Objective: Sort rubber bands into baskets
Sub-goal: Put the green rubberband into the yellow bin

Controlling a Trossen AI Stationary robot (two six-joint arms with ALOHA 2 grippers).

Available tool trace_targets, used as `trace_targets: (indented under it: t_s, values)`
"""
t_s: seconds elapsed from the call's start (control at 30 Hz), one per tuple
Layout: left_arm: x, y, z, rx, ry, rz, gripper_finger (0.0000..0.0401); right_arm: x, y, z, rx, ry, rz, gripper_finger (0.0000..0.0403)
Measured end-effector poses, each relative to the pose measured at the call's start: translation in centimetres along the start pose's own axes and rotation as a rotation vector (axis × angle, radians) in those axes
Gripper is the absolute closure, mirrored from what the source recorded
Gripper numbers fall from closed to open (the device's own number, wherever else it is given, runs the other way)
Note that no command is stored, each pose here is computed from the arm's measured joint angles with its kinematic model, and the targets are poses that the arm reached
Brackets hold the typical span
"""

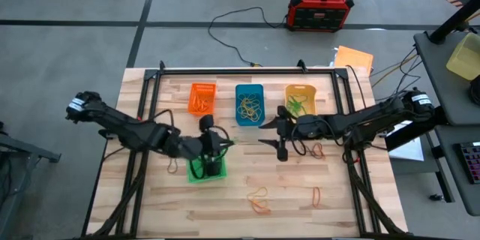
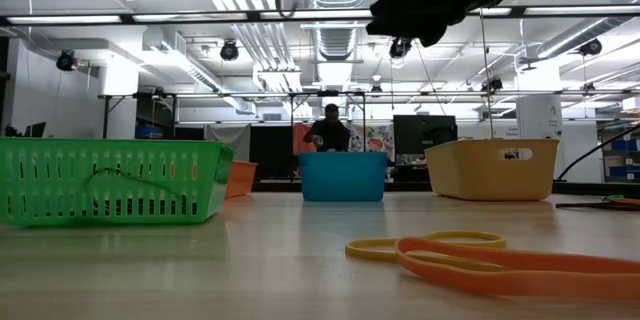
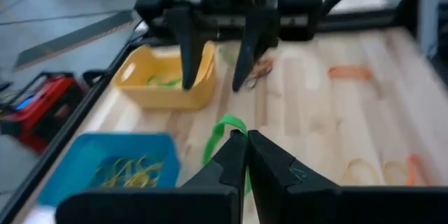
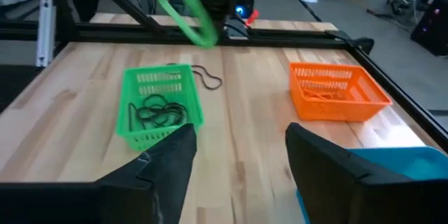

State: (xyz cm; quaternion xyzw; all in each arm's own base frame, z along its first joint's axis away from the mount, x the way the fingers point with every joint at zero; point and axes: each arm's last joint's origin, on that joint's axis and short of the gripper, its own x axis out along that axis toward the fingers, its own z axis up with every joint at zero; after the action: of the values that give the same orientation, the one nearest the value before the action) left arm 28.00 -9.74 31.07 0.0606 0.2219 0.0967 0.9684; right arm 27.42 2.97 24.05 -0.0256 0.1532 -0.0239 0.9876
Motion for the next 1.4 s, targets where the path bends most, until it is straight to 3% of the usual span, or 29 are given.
trace_targets:
  t_s: [0.13,0.47,0.63,0.93,1.1,1.33,1.4]
  values:
    - [1.4,1.0,-0.4,-0.054,-0.086,-0.055,0.0401,-0.1,0.7,0.4,-0.018,-0.037,0.024,0.0171]
    - [3.3,2.0,-0.8,-0.151,-0.231,-0.045,0.0401,1.8,1.3,0.4,-0.076,-0.171,0.017,0.0152]
    - [4.1,1.7,-1.1,-0.155,-0.228,-0.042,0.0401,3.5,1.5,0.7,-0.103,-0.23,0.0,0.0153]
    - [5.0,1.4,-1.2,-0.171,-0.256,-0.037,0.0401,6.1,1.6,1.3,-0.125,-0.212,-0.035,0.016]
    - [5.0,1.4,-1.3,-0.171,-0.248,-0.032,0.0401,6.1,1.6,1.4,-0.125,-0.214,-0.038,0.0211]
    - [5.0,1.4,-1.3,-0.178,-0.245,-0.022,0.0401,6.1,1.6,1.2,-0.144,-0.185,-0.044,0.0365]
    - [5.0,1.5,-1.5,-0.185,-0.229,-0.022,0.0401,6.2,1.6,1.1,-0.15,-0.177,-0.044,0.0383]
